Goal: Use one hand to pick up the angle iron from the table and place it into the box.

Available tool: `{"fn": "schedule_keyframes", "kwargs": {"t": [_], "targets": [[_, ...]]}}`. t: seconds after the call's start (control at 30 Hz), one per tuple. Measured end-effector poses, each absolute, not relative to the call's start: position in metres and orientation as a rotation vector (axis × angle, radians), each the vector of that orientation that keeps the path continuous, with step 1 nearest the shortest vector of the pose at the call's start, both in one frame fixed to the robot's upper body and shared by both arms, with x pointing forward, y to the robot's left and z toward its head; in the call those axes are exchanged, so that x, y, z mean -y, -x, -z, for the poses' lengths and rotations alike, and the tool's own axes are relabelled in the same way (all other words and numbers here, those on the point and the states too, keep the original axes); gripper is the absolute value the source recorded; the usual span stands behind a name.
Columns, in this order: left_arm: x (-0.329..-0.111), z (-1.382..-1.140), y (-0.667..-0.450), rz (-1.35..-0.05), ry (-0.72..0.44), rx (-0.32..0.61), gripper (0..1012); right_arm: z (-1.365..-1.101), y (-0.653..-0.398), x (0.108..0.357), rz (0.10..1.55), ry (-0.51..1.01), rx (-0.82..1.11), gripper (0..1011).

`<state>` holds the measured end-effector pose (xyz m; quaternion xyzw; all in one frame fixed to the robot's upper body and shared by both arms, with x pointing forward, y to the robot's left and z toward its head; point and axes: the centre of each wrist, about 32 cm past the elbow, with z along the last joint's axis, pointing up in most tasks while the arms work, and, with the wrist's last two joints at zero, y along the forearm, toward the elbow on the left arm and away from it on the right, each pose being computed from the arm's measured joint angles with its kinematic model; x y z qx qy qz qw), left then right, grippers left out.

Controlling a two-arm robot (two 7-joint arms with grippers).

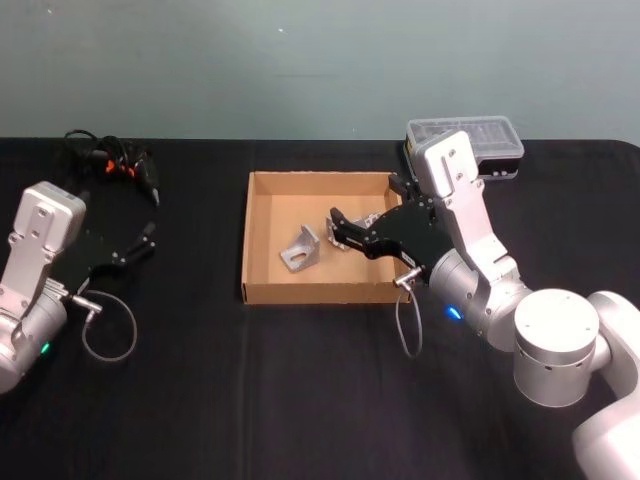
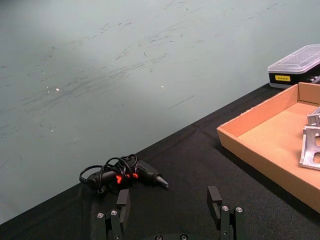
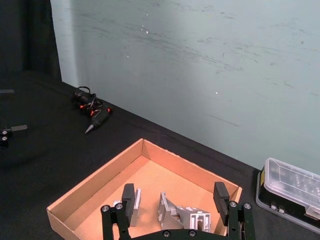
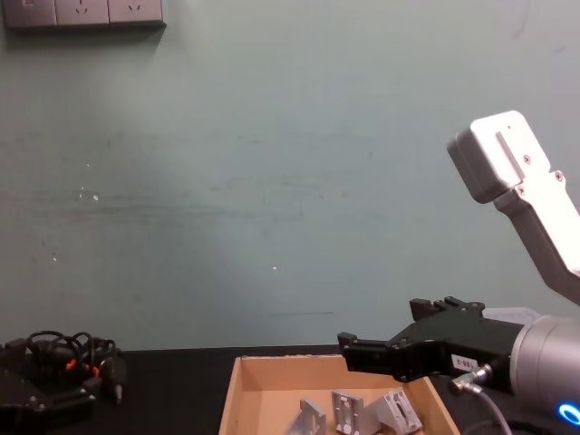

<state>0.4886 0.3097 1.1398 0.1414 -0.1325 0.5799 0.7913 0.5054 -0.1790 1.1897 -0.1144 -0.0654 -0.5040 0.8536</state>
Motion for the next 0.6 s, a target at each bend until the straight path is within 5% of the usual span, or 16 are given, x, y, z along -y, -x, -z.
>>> {"fn": "schedule_keyframes", "kwargs": {"t": [0.6], "targets": [[-0.3097, -1.1398, -0.4886, -1.248, -0.304, 0.285, 1011, -1.1901, -0.5055, 0.1789, 1.060, 0.241, 0.137, 1004]]}}
